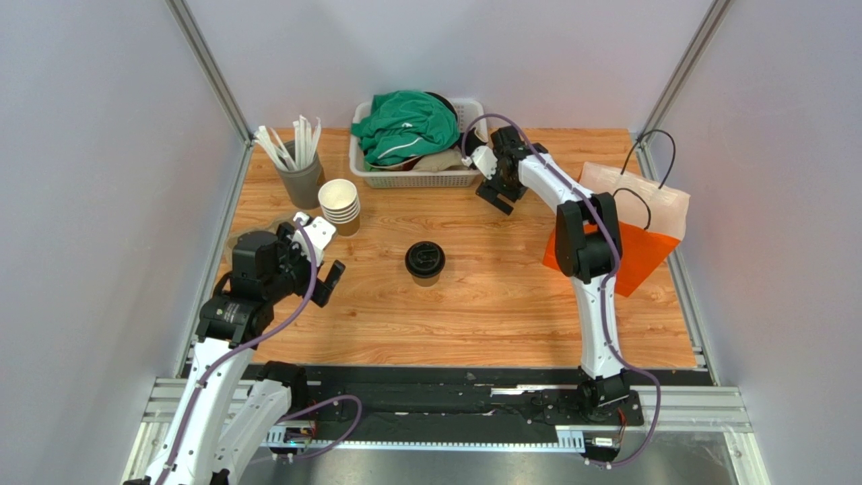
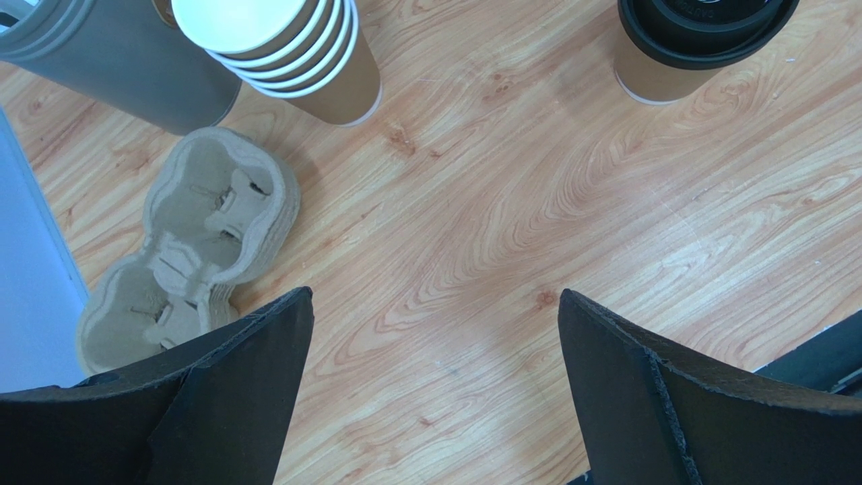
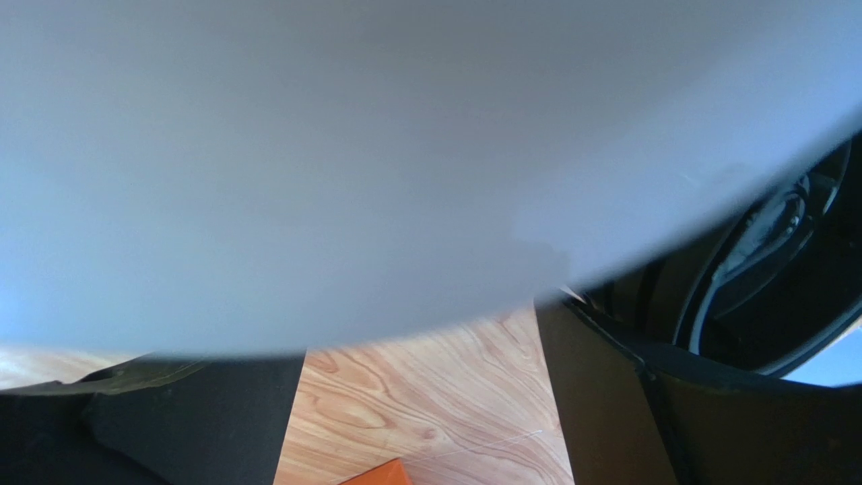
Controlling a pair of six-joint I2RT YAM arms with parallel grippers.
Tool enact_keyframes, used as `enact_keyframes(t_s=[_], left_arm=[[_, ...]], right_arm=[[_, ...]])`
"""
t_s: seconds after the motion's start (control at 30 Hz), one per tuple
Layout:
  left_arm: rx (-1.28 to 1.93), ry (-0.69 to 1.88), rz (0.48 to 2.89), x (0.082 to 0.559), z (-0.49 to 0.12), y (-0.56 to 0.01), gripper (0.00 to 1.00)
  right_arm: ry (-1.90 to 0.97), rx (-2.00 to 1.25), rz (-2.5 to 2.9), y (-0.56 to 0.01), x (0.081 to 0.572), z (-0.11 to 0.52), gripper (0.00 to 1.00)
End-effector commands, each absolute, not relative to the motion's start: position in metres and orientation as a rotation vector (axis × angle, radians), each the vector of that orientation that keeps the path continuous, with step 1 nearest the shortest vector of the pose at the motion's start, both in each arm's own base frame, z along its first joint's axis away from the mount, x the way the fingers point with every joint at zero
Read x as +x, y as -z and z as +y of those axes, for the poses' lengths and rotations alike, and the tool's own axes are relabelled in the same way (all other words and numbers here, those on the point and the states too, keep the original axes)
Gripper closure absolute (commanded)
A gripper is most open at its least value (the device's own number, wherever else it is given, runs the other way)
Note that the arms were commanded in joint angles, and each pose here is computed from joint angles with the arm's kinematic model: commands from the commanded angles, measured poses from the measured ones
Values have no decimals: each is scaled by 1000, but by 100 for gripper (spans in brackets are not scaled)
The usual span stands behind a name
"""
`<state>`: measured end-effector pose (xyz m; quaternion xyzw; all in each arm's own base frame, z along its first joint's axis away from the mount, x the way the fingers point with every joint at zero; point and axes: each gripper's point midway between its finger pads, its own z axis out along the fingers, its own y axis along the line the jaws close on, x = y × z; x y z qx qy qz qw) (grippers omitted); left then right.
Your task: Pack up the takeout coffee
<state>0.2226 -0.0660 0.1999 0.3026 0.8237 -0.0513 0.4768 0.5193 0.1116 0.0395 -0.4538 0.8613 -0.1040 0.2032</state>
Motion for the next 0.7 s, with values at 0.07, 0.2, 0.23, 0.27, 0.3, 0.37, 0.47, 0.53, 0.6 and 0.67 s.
enact_keyframes(t_s=[0.07, 0.2, 0.23, 0.27, 0.3, 0.37, 0.47, 0.53, 0.6, 0.67], left_arm=[[733, 118, 1981, 227, -66, -205, 1], [733, 123, 1982, 227, -67, -205, 1], [735, 122, 1983, 227, -66, -204, 1], [735, 125, 1986, 227, -67, -204, 1], [736, 124, 1983, 227, -67, -204, 1], [738, 126, 1980, 227, -67, -205, 1], [738, 126, 1980, 227, -67, -205, 1], [738, 128, 1980, 227, -67, -205, 1], [738, 129, 1976, 226, -68, -206, 1], [739, 128, 1973, 226, -68, -207, 1]], right_arm=[[263, -1187, 2384, -59, 527, 113, 12], [125, -1201, 2372, -85, 500, 131, 13], [66, -1201, 2348, -99, 489, 138, 13], [41, -1194, 2340, -106, 484, 142, 13], [-3, -1180, 2345, -111, 475, 148, 14], [-45, -1153, 2325, -134, 461, 153, 14], [-129, -1141, 2302, -162, 432, 162, 16], [-153, -1161, 2265, -175, 416, 173, 16], [-166, -1177, 2216, -197, 397, 179, 16], [-164, -1168, 2183, -220, 379, 181, 16]])
